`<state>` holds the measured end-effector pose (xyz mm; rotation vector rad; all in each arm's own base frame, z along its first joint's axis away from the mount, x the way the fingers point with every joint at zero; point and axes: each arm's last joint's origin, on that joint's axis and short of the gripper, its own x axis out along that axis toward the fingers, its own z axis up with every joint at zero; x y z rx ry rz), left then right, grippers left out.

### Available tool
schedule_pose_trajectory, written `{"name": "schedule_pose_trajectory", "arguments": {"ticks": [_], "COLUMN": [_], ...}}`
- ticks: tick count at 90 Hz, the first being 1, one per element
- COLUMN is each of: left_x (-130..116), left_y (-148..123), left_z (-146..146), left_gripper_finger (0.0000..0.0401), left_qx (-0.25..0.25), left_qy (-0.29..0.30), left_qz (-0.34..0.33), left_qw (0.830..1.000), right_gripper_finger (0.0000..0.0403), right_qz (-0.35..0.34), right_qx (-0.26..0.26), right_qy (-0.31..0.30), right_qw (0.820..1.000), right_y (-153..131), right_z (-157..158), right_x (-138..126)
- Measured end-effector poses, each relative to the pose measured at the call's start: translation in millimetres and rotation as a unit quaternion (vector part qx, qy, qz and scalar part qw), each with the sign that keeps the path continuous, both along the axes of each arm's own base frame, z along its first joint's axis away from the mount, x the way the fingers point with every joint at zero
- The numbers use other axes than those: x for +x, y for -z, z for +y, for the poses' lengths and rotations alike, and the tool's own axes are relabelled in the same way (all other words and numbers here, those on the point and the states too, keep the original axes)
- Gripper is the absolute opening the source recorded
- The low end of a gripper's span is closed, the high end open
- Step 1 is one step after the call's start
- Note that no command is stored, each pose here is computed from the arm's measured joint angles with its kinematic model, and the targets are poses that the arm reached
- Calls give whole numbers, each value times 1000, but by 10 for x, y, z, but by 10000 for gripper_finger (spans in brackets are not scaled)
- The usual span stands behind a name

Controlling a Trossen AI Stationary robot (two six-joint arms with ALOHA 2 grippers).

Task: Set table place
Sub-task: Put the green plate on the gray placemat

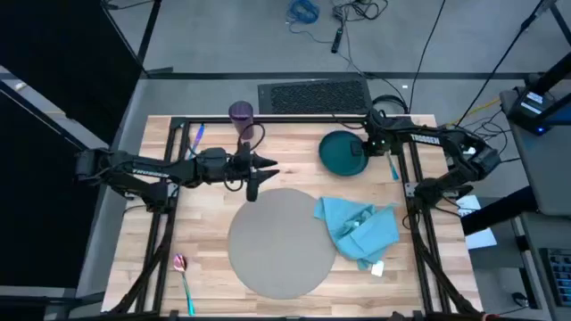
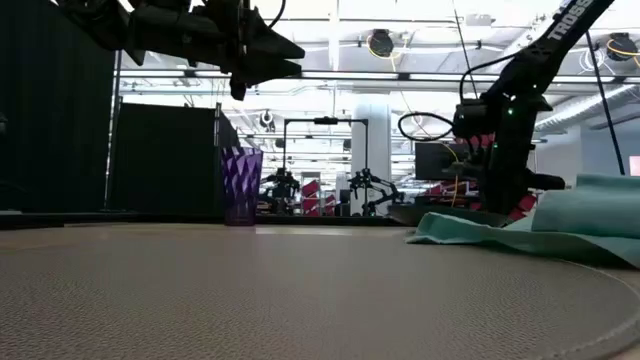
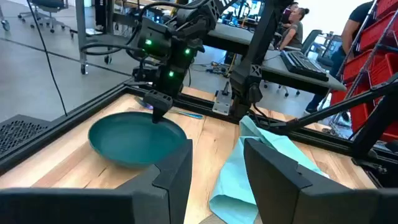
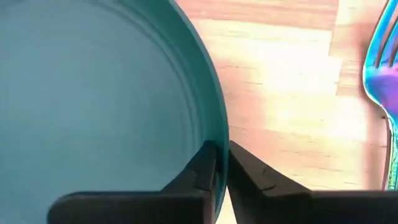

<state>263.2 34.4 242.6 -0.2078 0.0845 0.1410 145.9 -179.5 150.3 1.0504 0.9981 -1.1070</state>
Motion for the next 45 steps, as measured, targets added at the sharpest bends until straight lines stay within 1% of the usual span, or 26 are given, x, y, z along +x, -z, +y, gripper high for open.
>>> {"name": "schedule_pose_trajectory", "arguments": {"ticks": [10, 22, 35, 45], "left_x": [0, -1, -1, 0], "left_y": [0, 0, 0, 0], "left_z": [0, 0, 1, 1], "left_gripper_finger": [130, 130, 130, 130], "left_qx": [0, 1, 2, 3], "left_qy": [0, 0, 0, 0], "left_qz": [0, 0, 0, 1], "left_qw": [1000, 1000, 1000, 1000], "right_gripper_finger": [2, 1, 0, 0], "right_qz": [-8, -50, -123, -154], "right_qx": [-11, -50, -74, -76], "right_qy": [-20, -55, -98, -137], "right_qw": [1000, 996, 985, 976], "right_y": [-98, -324, -590, -691], "right_z": [94, 247, 489, 748], "right_x": [24, 80, 168, 286]}}
